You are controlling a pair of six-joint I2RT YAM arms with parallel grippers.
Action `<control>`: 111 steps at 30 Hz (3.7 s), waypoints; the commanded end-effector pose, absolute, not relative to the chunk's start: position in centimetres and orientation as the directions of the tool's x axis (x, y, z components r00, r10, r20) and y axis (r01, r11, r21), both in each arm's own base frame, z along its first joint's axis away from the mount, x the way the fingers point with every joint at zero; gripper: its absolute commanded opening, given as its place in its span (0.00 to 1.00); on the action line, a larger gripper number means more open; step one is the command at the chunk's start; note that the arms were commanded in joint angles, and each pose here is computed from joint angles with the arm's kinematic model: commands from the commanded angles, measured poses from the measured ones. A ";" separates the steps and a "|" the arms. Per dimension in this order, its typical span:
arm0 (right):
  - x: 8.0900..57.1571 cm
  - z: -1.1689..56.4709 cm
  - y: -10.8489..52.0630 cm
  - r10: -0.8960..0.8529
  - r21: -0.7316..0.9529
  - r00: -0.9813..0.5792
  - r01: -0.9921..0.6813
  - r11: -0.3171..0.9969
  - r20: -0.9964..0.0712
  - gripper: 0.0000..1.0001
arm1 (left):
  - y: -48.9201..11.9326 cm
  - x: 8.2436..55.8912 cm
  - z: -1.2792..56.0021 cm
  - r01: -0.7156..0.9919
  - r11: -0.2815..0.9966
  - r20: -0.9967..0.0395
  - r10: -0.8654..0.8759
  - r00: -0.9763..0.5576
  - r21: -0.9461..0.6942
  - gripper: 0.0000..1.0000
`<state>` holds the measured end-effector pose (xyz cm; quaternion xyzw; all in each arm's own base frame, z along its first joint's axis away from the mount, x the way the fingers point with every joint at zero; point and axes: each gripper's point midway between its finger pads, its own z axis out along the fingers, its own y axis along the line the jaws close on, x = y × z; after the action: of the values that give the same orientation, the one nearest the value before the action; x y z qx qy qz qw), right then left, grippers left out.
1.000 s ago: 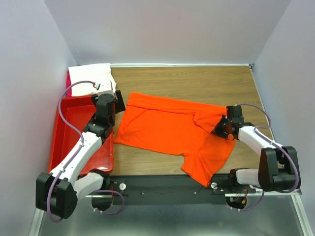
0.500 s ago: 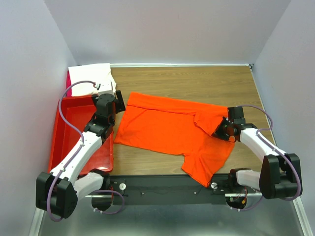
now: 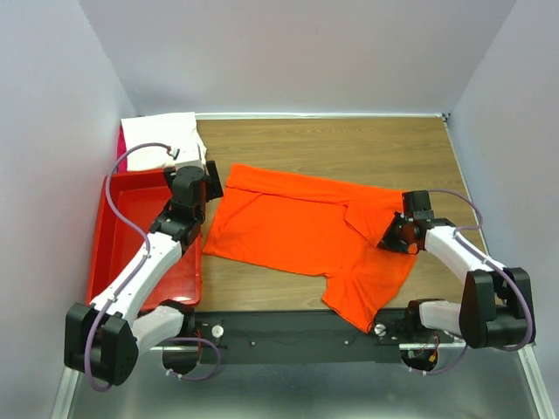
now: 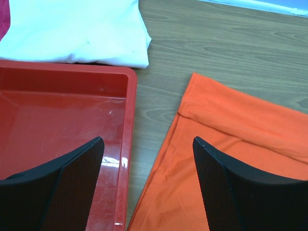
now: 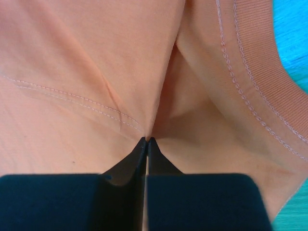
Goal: Fold and stack the t-shirts
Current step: Fold the tshirt
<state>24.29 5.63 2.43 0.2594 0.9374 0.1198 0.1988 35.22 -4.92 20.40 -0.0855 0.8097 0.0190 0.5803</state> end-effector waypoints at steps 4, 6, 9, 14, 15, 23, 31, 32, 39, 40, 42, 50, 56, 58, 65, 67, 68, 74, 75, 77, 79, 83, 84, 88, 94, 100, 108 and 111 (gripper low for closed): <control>25.6 3.9 4.6 0.518 0.294 -0.771 0.431 0.853 -0.371 0.32 | -5.7 36.0 19.8 -0.129 0.989 -0.936 -0.109 -0.334 -0.069 0.82; 27.4 5.5 4.0 0.512 0.288 -0.746 0.424 0.858 -0.425 0.37 | -6.6 36.3 19.5 -0.094 0.992 -0.927 -0.112 -0.357 -0.084 0.82; 30.9 8.3 1.6 0.507 0.248 -0.681 0.447 0.859 -0.528 0.38 | -8.6 37.6 19.3 -0.027 0.993 -0.908 -0.119 -0.402 -0.118 0.81; 36.1 11.5 -2.1 0.595 0.386 -0.567 0.454 0.803 -0.570 0.38 | -11.4 41.2 18.0 0.029 0.990 -0.860 -0.102 -0.500 -0.135 0.77; 36.7 11.7 -2.2 0.609 0.419 -0.554 0.442 0.793 -0.568 0.38 | -11.8 41.7 17.5 0.035 0.990 -0.848 -0.099 -0.521 -0.137 0.76; 40.1 8.3 -2.3 0.754 0.664 -0.509 0.397 0.634 -0.416 0.37 | -15.6 45.9 10.3 0.076 0.982 -0.695 -0.069 -0.716 -0.175 0.68; 38.7 2.6 -5.4 0.826 0.688 -0.469 0.487 0.538 -0.313 0.37 | -16.8 46.8 4.9 0.069 0.978 -0.608 -0.065 -0.792 -0.195 0.68; 38.4 2.1 -5.7 0.826 0.681 -0.470 0.496 0.538 -0.311 0.37 | -16.8 46.9 4.6 0.066 0.979 -0.604 -0.066 -0.794 -0.194 0.68; 39.5 -0.5 -7.1 0.831 0.646 -0.472 0.543 0.537 -0.294 0.37 | -17.4 47.5 2.6 0.058 0.968 -0.556 -0.090 -0.826 -0.243 0.67; 39.8 -1.4 -7.2 0.833 0.639 -0.476 0.555 0.532 -0.281 0.36 | -17.0 47.7 2.0 0.046 0.968 -0.545 -0.099 -0.833 -0.246 0.67; 40.7 -1.8 -7.6 0.829 0.638 -0.482 0.551 0.538 -0.283 0.35 | -16.9 48.6 2.1 0.037 0.965 -0.541 -0.113 -0.833 -0.258 0.67; 48.9 -0.3 -11.0 0.815 0.669 -0.460 0.484 0.564 -0.353 0.34 | -17.6 53.0 1.4 0.029 0.963 -0.532 -0.122 -0.838 -0.267 0.67; 53.0 -0.1 -12.4 0.780 0.659 -0.499 0.448 0.604 -0.376 0.36 | -17.8 55.3 4.3 0.031 0.960 -0.589 -0.146 -0.795 -0.279 0.73; 54.3 3.2 -12.2 0.740 0.638 -0.502 0.400 0.658 -0.449 0.39 | -17.1 55.9 8.0 0.030 0.966 -0.650 -0.149 -0.745 -0.256 0.76; 49.9 9.1 -8.3 0.613 0.446 -0.520 0.421 0.790 -0.595 0.41 | -13.7 52.0 17.2 -0.050 0.979 -0.768 -0.185 -0.614 -0.196 0.78; 47.4 11.8 -6.9 0.586 0.409 -0.498 0.425 0.808 -0.639 0.41 | -13.6 48.9 15.6 -0.057 0.986 -0.746 -0.154 -0.648 -0.154 0.78; 45.1 10.3 -6.2 0.581 0.377 -0.531 0.449 0.810 -0.617 0.41 | -13.0 47.6 17.3 -0.073 0.987 -0.767 -0.155 -0.623 -0.141 0.77; 37.6 13.3 0.0 0.479 0.316 -0.558 0.367 0.875 -0.678 0.41 | -12.3 37.1 11.8 -0.072 0.995 -0.664 -0.096 -0.741 -0.063 0.73; 35.9 13.2 0.6 0.469 0.308 -0.569 0.360 0.881 -0.675 0.41 | -12.4 36.2 11.3 -0.075 0.995 -0.656 -0.104 -0.748 -0.073 0.73; 34.4 13.1 2.4 0.439 0.304 -0.598 0.319 0.898 -0.670 0.41 | -12.2 34.7 10.5 -0.082 0.994 -0.642 -0.113 -0.758 -0.078 0.73; 32.4 12.2 2.8 0.421 0.285 -0.635 0.311 0.907 -0.648 0.41 | -12.2 32.8 8.5 -0.083 0.994 -0.599 -0.112 -0.793 -0.075 0.73; 29.4 11.8 3.8 0.401 0.300 -0.671 0.268 0.916 -0.623 0.41 | -11.8 30.9 6.6 -0.099 0.994 -0.565 -0.113 -0.817 -0.056 0.73; 28.8 11.5 3.9 0.396 0.299 -0.684 0.264 0.917 -0.613 0.41 | -11.8 30.8 6.4 -0.099 0.994 -0.561 -0.112 -0.820 -0.052 0.73; 26.8 10.8 4.0 0.378 0.288 -0.700 0.250 0.924 -0.605 0.42 | -11.7 30.8 5.5 -0.111 0.994 -0.541 -0.104 -0.835 -0.020 0.73; 26.0 10.9 4.4 0.359 0.299 -0.715 0.216 0.930 -0.601 0.42 | -12.8 31.7 4.9 -0.096 0.995 -0.521 -0.087 -0.849 -0.010 0.73; 26.0 11.4 4.5 0.356 0.302 -0.710 0.208 0.930 -0.608 0.42 | -12.4 31.0 3.4 -0.097 0.995 -0.478 -0.070 -0.876 0.032 0.70; 25.9 10.9 4.4 0.358 0.298 -0.720 0.216 0.930 -0.595 0.42 | -12.2 30.2 3.3 -0.083 0.996 -0.466 -0.057 -0.883 0.035 0.61; 26.0 10.9 4.4 0.358 0.297 -0.721 0.217 0.930 -0.594 0.42 | -12.4 30.0 2.8 -0.074 0.997 -0.450 -0.050 -0.892 0.035 0.60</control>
<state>26.79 4.15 11.65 0.1648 0.9132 0.1029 0.3583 30.39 -12.50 3.08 -0.0358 0.9711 0.0181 0.2352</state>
